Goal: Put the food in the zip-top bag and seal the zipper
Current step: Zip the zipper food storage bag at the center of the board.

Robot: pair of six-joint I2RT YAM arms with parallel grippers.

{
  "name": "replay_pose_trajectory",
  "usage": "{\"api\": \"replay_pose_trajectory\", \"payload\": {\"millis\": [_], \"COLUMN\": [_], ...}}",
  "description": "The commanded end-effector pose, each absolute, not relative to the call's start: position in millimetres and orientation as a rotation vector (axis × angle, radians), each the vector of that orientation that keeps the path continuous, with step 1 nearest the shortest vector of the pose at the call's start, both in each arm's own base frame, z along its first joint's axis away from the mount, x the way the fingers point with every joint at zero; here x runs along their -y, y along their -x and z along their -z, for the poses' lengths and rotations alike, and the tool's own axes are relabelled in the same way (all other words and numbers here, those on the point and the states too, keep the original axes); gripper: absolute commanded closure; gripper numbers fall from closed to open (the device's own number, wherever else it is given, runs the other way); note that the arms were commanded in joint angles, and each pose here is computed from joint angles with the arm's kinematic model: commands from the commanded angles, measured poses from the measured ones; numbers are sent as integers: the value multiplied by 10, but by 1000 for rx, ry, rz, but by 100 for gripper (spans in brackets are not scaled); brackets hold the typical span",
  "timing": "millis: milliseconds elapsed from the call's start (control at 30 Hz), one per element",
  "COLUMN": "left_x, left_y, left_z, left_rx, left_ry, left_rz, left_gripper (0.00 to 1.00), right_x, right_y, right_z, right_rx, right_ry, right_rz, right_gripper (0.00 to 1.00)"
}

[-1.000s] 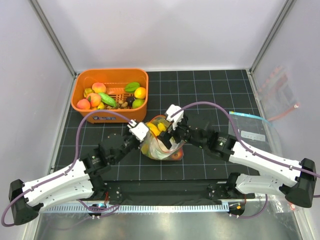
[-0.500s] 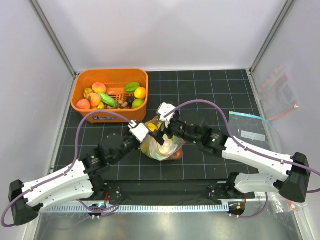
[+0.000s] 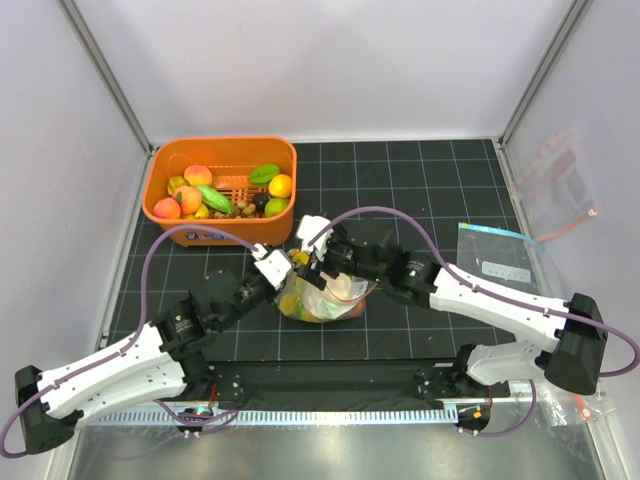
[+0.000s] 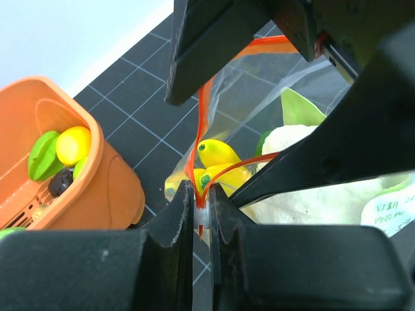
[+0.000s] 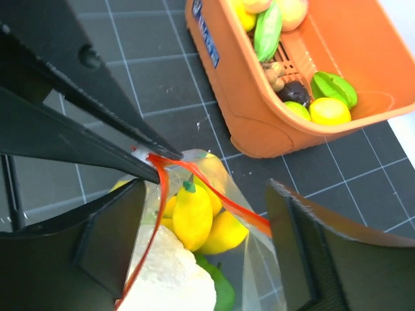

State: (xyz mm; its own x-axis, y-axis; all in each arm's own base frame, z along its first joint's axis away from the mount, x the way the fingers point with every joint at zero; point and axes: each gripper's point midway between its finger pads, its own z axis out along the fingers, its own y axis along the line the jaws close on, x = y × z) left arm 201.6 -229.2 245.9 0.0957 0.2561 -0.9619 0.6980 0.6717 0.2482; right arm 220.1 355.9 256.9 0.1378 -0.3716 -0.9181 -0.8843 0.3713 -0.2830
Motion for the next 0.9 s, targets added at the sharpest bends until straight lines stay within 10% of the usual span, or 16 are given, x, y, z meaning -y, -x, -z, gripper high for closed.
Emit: {"api": "replay_pose_trajectory", "payload": {"millis": [0, 133, 433, 667, 867], "left_x": [2324, 2320, 2337, 2282, 2190], "left_y": [-2016, -2010, -1978, -1939, -1936], "left_z": [-2721, -2719, -2742, -2833, -2895], "left_rx": [-1423, -1422, -1404, -1351, -1320], "left_ry": [-784, -786, -796, -699, -626], "left_rz": [426, 424, 438, 501, 515], "left_gripper": [97, 97, 90, 30, 26], "right_x": [-3645, -3653, -3619, -3434, -3250], "right_y": [-2185, -2172, -2200, -2197, -2233], "right_z": [-2744, -2675, -2746, -2810, -2851], "right_rx": [-1366, -1375, -1396, -1382, -1380], "right_ry": [1283, 1323, 1252, 1095, 972], "right_rz": [-531, -526, -533, -545, -523], "right_gripper": [21, 34, 99, 99, 99]}}
